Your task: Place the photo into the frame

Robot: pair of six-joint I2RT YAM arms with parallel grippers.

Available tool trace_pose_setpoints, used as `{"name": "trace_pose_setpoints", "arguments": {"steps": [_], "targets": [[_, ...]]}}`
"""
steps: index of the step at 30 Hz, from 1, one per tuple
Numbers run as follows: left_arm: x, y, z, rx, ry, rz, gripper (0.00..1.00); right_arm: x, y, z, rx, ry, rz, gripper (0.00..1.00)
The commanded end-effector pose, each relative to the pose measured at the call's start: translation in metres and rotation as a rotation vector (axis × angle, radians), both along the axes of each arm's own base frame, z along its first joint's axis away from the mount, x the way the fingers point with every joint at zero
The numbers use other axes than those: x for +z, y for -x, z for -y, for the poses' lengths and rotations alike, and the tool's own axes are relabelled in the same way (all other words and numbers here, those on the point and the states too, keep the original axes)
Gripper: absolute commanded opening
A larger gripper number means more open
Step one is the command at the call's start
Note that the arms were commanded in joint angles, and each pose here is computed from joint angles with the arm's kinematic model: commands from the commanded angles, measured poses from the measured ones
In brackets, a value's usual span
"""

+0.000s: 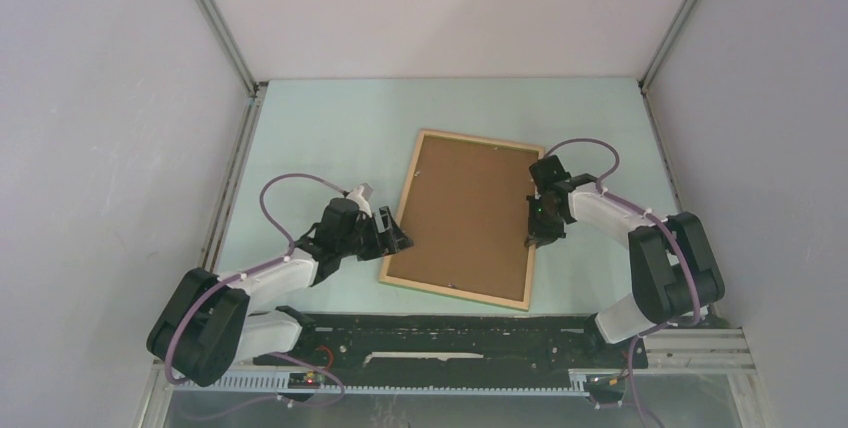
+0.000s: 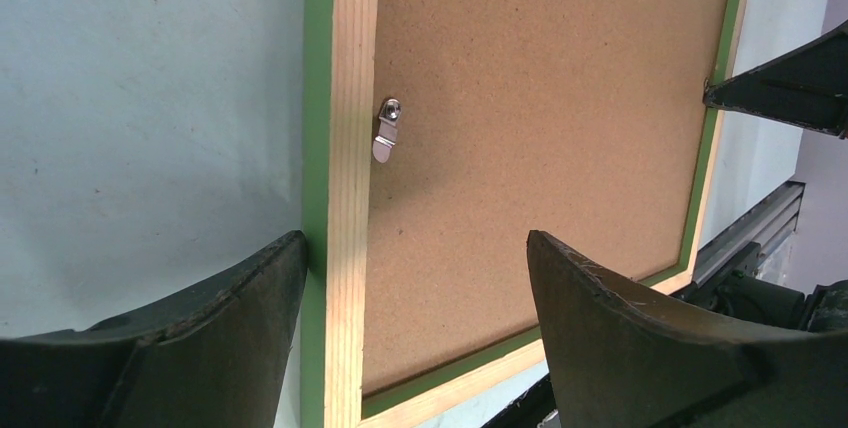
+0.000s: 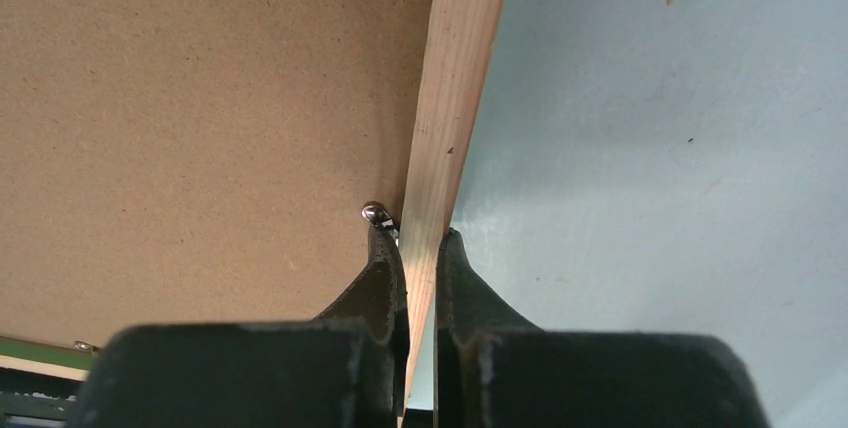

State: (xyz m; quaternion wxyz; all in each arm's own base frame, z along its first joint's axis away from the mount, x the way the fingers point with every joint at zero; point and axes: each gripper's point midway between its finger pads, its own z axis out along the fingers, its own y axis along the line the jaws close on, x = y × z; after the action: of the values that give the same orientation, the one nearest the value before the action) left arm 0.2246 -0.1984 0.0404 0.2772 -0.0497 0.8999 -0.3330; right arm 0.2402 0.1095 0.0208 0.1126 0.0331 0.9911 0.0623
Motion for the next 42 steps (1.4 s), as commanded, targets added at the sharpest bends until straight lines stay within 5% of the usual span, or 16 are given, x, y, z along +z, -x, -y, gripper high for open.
{"name": "trace_pose_setpoints", "arguments": {"steps": [1,5,12,16,24,32,42], "targets": [[-0.002,0.005,0.000,-0.020,-0.005,0.006,0.82,0.004,-0.017,-0.015,0.046,-0.054,0.074,0.16],[0.009,0.005,0.000,-0.015,0.006,0.022,0.85,0.012,-0.013,-0.013,0.053,-0.052,0.079,0.40],[0.059,-0.005,-0.006,0.021,-0.003,0.113,0.96,0.024,-0.017,-0.012,0.013,-0.116,0.121,0.60],[0.070,-0.021,-0.032,0.097,-0.183,0.120,0.97,0.018,-0.027,-0.002,-0.057,-0.119,0.121,0.63],[0.041,-0.032,-0.014,-0.140,-0.431,-0.120,0.82,0.015,-0.036,0.001,-0.070,-0.165,0.118,0.62],[0.024,-0.038,0.002,-0.159,-0.499,-0.179,0.72,0.009,-0.034,-0.009,-0.041,-0.200,0.079,0.57],[0.009,-0.044,0.001,-0.184,-0.557,-0.208,0.47,0.012,-0.033,-0.014,-0.017,-0.220,0.085,0.54]]}}
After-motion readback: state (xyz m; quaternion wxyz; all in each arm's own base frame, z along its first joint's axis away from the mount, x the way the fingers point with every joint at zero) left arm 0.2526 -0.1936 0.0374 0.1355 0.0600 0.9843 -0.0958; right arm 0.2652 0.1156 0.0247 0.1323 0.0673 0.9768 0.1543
